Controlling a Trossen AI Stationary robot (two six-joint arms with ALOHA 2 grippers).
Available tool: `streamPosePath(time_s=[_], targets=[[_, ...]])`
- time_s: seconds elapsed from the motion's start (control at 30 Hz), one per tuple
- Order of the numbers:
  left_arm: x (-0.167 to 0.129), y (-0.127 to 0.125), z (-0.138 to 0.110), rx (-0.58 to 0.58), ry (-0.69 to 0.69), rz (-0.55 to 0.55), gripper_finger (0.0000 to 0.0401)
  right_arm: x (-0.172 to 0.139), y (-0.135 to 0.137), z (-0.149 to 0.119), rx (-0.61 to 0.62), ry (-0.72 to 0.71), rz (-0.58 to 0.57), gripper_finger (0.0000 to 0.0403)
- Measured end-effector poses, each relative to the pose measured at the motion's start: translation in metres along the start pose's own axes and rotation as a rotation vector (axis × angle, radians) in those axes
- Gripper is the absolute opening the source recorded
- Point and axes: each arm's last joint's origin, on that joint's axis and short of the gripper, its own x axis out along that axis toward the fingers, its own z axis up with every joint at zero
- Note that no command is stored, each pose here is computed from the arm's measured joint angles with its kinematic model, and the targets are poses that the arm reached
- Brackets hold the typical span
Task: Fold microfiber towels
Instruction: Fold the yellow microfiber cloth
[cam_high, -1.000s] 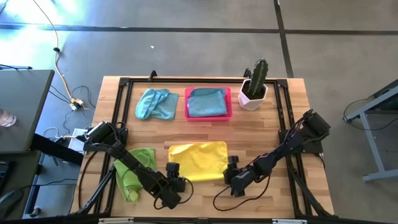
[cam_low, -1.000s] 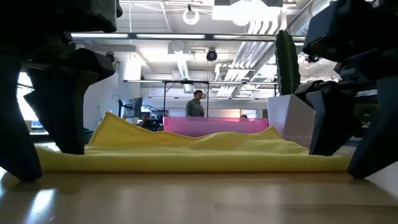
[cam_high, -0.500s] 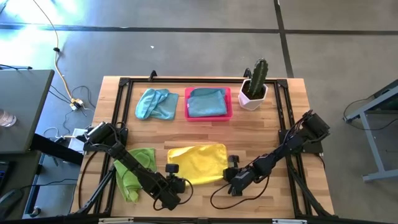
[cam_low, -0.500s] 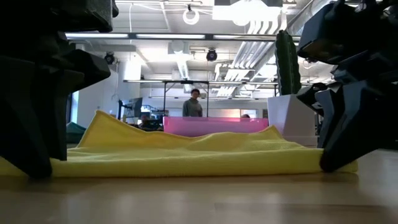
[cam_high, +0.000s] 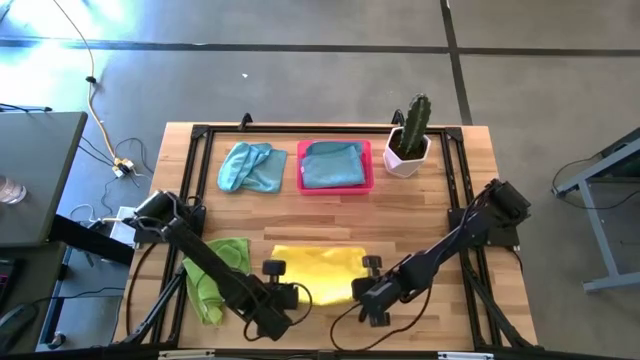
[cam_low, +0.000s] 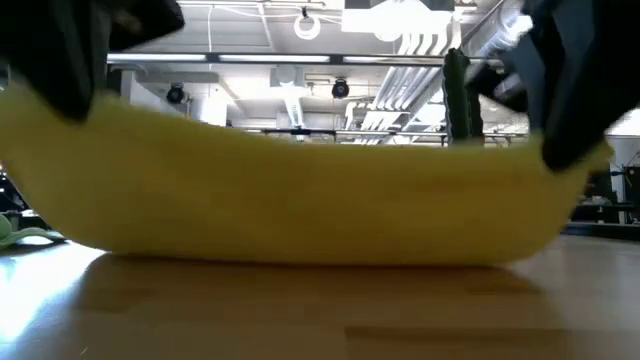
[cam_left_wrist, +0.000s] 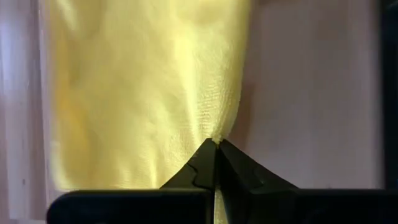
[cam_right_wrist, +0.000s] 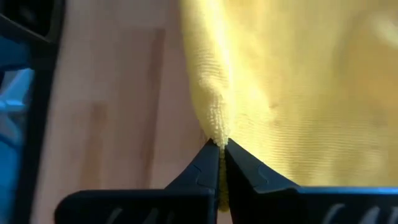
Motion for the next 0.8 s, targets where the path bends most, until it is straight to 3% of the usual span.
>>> streamPosePath(time_s=[0.13, 0.27, 0.4, 0.57, 0.8], targets=[[-0.042, 0.000, 0.019, -0.035, -0.074, -0.105, 0.0002, -0.035, 0.010, 0.026, -0.005, 0.032, 0.013, 0.0001], [-0.074, -0.005, 0.031, 0.005, -0.135, -0.209, 0.0001, -0.074, 0.020, 0.047, -0.018, 0.021, 0.027, 0.0001], [-0.102, -0.002, 0.033, 0.030, -0.210, -0.248, 0.0001, -0.101, 0.023, 0.057, -0.027, 0.016, 0.014, 0.0001], [-0.094, 0.006, 0.028, 0.021, -0.195, -0.107, 0.0001, -0.090, 0.012, 0.052, -0.024, 0.026, -0.093, 0.0001], [-0.039, 0.028, 0.010, -0.065, -0.086, 0.106, 0.0001, -0.039, -0.032, 0.026, 0.004, 0.116, -0.315, 0.0000]])
